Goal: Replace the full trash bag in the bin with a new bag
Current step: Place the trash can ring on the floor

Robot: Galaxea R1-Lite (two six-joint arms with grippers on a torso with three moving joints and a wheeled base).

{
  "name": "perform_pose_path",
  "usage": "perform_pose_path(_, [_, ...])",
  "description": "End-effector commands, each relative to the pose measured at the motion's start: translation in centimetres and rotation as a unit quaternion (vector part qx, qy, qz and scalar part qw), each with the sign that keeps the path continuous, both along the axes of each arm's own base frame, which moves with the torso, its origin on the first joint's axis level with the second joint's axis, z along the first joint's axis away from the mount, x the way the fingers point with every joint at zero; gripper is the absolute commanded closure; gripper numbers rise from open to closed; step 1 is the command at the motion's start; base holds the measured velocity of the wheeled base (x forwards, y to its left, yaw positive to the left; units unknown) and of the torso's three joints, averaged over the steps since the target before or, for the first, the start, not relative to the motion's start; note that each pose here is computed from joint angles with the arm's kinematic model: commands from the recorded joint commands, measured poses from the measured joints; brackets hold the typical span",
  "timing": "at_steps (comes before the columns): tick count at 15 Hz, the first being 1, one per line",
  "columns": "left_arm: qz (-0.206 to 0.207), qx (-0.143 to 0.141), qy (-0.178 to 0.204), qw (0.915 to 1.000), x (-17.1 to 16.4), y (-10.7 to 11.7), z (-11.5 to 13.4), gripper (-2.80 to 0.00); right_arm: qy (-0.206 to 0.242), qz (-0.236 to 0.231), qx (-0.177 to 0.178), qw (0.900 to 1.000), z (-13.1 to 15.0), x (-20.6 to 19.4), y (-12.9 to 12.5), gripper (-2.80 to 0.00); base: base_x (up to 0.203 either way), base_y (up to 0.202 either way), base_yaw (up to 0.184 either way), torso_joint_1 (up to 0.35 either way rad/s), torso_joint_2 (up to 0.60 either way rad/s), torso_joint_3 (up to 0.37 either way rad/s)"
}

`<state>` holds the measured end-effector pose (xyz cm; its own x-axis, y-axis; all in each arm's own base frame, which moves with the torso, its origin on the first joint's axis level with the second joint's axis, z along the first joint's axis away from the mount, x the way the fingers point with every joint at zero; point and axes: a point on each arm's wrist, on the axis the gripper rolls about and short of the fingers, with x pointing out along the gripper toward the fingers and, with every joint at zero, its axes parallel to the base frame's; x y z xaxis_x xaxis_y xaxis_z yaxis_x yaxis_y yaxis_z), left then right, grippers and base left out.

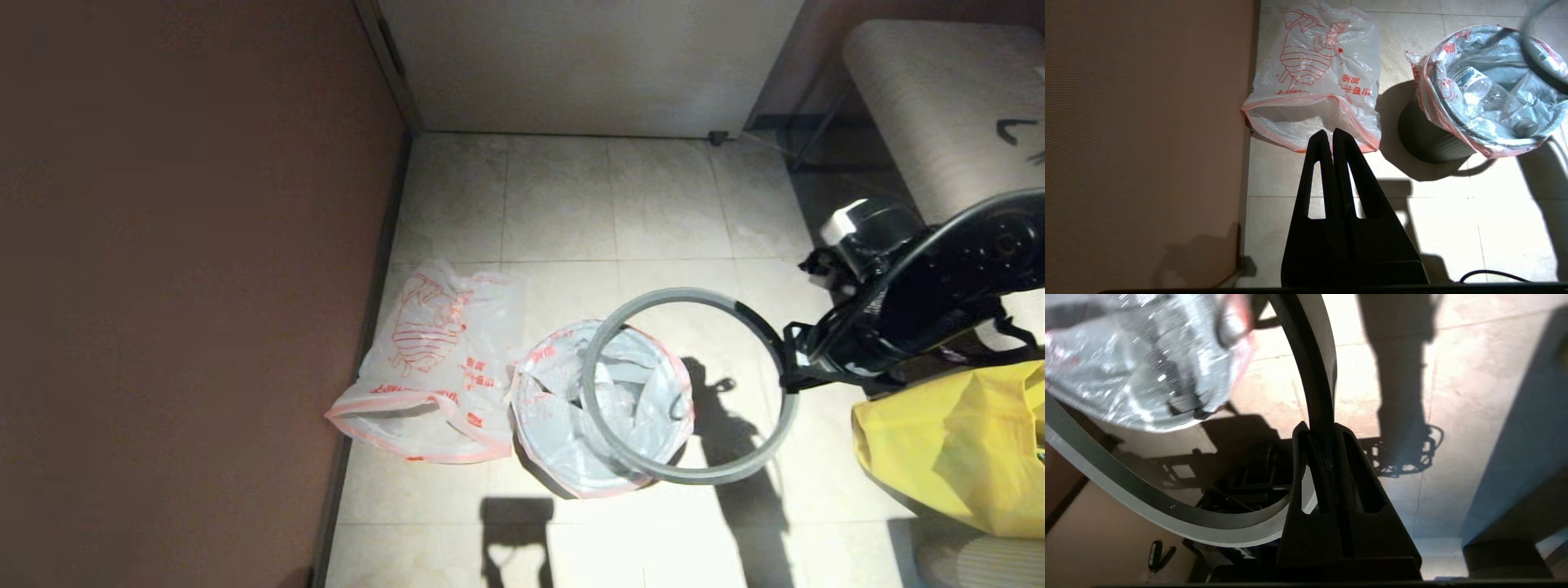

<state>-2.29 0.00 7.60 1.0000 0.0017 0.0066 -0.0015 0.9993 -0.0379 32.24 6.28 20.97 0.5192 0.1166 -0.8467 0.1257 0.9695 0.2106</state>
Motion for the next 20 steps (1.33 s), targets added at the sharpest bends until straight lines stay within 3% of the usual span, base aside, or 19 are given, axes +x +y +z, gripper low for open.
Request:
perform_pose_path(1, [0.001,0.000,0.000,1.0000,0.0,0.0,0.0,0.00,-0.002,-0.057,0.012,0.998,0.6,-0.6,-4.8,0.00,0.000,0.000,0.000,0.000,0.00,0.000])
perform_pose_path(4, [0.000,0.000,-0.001,1.0000,0.0,0.0,0.0,0.00,0.001,-0.108,0.023,0.994,-0.4,0.0,-9.7,0.00,0.000,0.000,0.000,0.000,0.00,0.000])
perform_pose_path(6, [0.000,0.000,-0.001,1.0000,0.0,0.0,0.0,0.00,-0.017,-0.140,0.032,0.989,-1.2,1.2,-11.1,0.00,0.000,0.000,0.000,0.000,0.00,0.000])
perform_pose_path(8, [0.001,0.000,0.000,1.0000,0.0,0.0,0.0,0.00,-0.005,-0.163,0.035,0.986,-2.6,2.1,-12.6,0.00,0.000,0.000,0.000,0.000,0.00,0.000])
perform_pose_path(12, [0.000,0.000,0.000,1.0000,0.0,0.0,0.0,0.00,0.006,-0.210,0.042,0.977,-5.9,3.3,-17.7,0.00,0.000,0.000,0.000,0.000,0.00,0.000])
perform_pose_path(17, [0.000,0.000,-0.001,1.0000,0.0,0.0,0.0,0.00,0.031,-0.202,0.026,0.979,-9.5,4.3,-19.8,0.00,0.000,0.000,0.000,0.000,0.00,0.000])
perform_pose_path(20, [0.000,0.000,-0.001,1.0000,0.0,0.0,0.0,0.00,0.047,-0.168,0.003,0.985,-12.8,5.6,-20.6,0.00,0.000,0.000,0.000,0.000,0.00,0.000])
